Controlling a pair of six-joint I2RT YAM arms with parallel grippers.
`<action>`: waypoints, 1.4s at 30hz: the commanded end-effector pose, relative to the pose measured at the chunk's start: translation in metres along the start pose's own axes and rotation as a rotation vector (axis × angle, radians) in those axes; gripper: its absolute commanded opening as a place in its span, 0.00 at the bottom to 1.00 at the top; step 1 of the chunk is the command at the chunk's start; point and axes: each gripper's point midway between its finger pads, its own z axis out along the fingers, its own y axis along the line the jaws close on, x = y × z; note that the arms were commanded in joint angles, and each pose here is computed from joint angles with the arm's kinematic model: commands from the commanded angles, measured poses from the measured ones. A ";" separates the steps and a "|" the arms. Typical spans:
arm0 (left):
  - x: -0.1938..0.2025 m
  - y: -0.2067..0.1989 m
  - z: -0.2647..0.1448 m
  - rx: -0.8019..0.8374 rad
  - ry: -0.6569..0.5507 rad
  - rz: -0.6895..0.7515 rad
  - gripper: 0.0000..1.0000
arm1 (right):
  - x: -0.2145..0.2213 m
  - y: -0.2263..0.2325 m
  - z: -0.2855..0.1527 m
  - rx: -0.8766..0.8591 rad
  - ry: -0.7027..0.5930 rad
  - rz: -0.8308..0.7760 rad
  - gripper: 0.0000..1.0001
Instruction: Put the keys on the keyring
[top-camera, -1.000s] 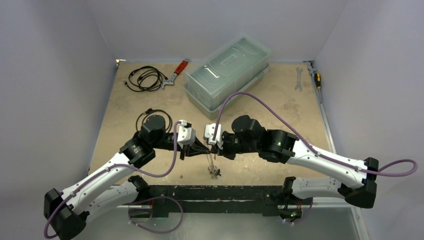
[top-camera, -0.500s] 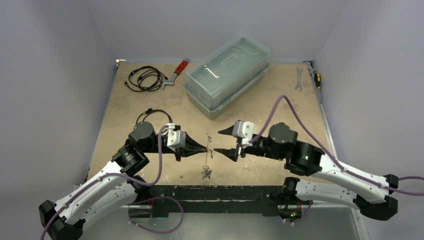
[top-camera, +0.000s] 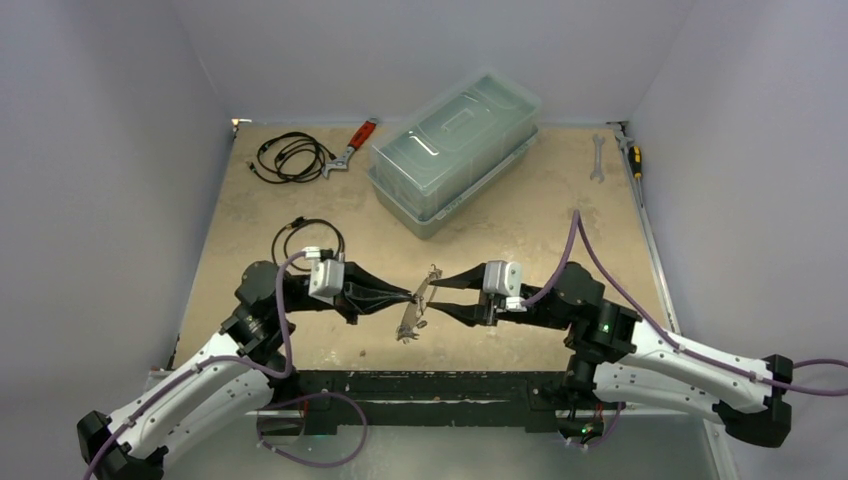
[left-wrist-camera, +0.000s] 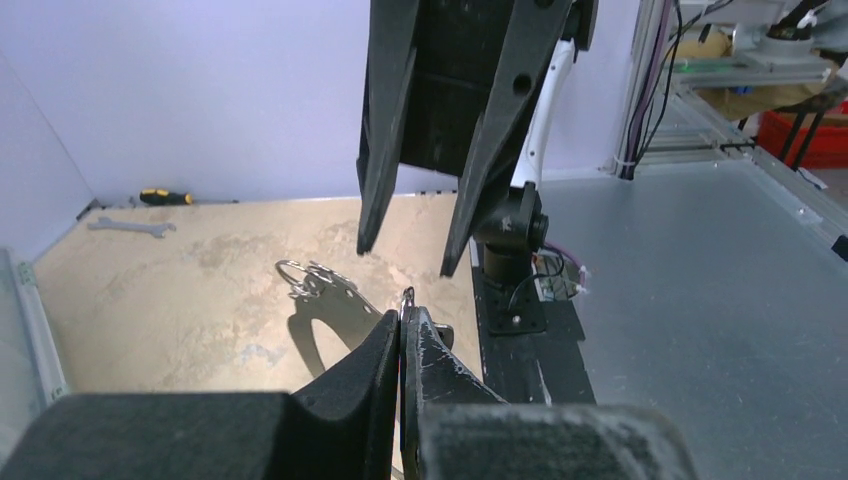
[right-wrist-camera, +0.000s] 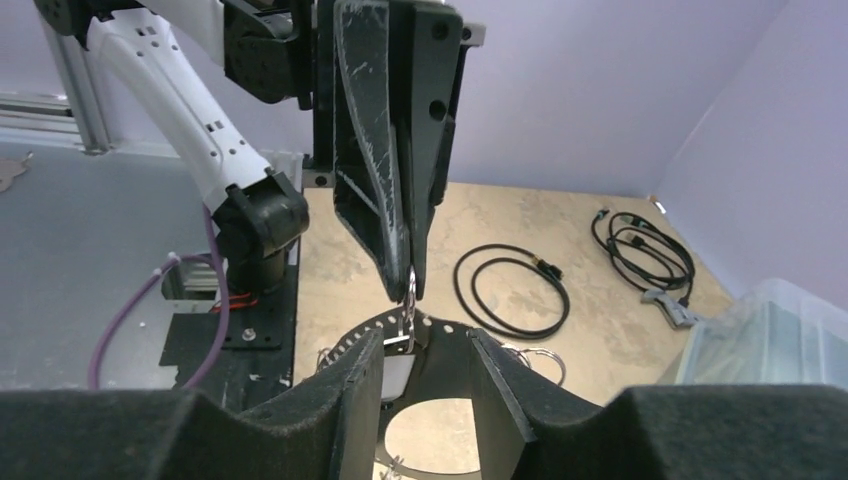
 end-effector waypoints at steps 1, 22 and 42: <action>-0.039 -0.005 -0.001 -0.003 -0.142 0.044 0.00 | -0.023 0.010 0.006 -0.069 -0.085 -0.017 0.38; -0.059 -0.012 -0.006 -0.006 -0.271 0.007 0.00 | -0.048 0.017 0.013 -0.133 -0.167 -0.034 0.34; -0.064 -0.012 -0.007 -0.004 -0.300 -0.007 0.00 | -0.064 0.010 0.020 -0.096 -0.253 -0.009 0.29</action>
